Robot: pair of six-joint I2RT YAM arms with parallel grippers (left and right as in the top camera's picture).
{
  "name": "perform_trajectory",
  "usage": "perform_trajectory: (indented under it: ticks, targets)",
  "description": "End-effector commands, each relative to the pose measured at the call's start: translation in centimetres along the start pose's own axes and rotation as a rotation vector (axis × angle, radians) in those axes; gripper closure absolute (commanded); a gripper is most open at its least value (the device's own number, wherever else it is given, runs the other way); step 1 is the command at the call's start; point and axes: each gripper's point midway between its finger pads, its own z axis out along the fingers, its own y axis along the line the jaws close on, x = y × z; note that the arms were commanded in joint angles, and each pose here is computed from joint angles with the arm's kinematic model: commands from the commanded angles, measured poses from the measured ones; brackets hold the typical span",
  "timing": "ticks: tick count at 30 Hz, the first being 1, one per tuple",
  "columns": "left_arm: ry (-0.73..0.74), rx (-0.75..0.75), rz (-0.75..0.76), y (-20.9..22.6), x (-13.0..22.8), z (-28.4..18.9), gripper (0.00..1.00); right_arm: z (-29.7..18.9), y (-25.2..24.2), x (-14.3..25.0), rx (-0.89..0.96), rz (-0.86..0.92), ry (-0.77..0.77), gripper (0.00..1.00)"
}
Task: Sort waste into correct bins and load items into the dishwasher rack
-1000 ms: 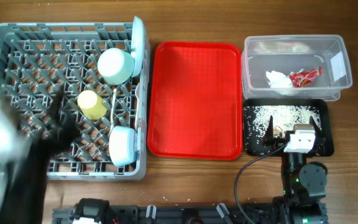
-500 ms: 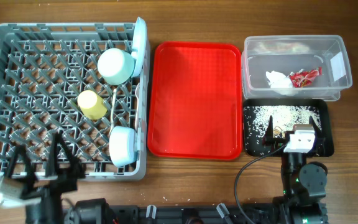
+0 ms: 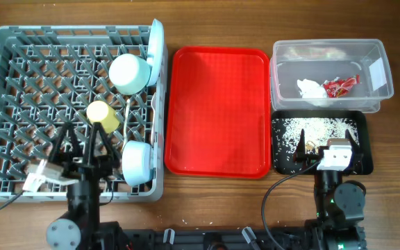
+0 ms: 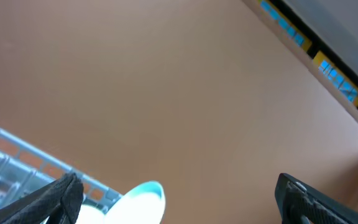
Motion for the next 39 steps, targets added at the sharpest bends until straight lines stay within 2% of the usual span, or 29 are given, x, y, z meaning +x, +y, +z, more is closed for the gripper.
perform_trajectory:
  ticks: [1, 9, 16, 18, 21, 39]
  targets:
    - [0.033, -0.061, -0.029, 2.5, 2.8, -0.2, 0.00, -0.1, 0.0, -0.2, -0.004, -0.009, -0.011, 0.00]
    - [0.109, -0.174, 0.014, 6.4, 6.6, -0.8, 0.00, -0.1, 0.0, -0.2, -0.004, -0.009, -0.011, 0.00]
    - [0.333, -0.269, 0.279, 9.6, 10.9, -2.5, 0.00, -0.1, 0.0, -0.2, -0.004, -0.009, -0.011, 0.00]
    - [0.378, -0.200, 0.422, 9.0, 11.4, -2.4, 0.00, -0.1, 0.0, -0.2, -0.004, -0.009, -0.011, 0.00]
    - [0.389, -0.180, 0.499, 8.9, 11.5, -2.4, 0.00, -0.1, 0.0, -0.2, -0.004, -0.009, -0.011, 0.00]
    - [0.391, -0.178, 0.514, 8.9, 11.5, -2.4, 0.00, -0.1, 0.0, -0.2, -0.004, -0.009, -0.011, 0.00]
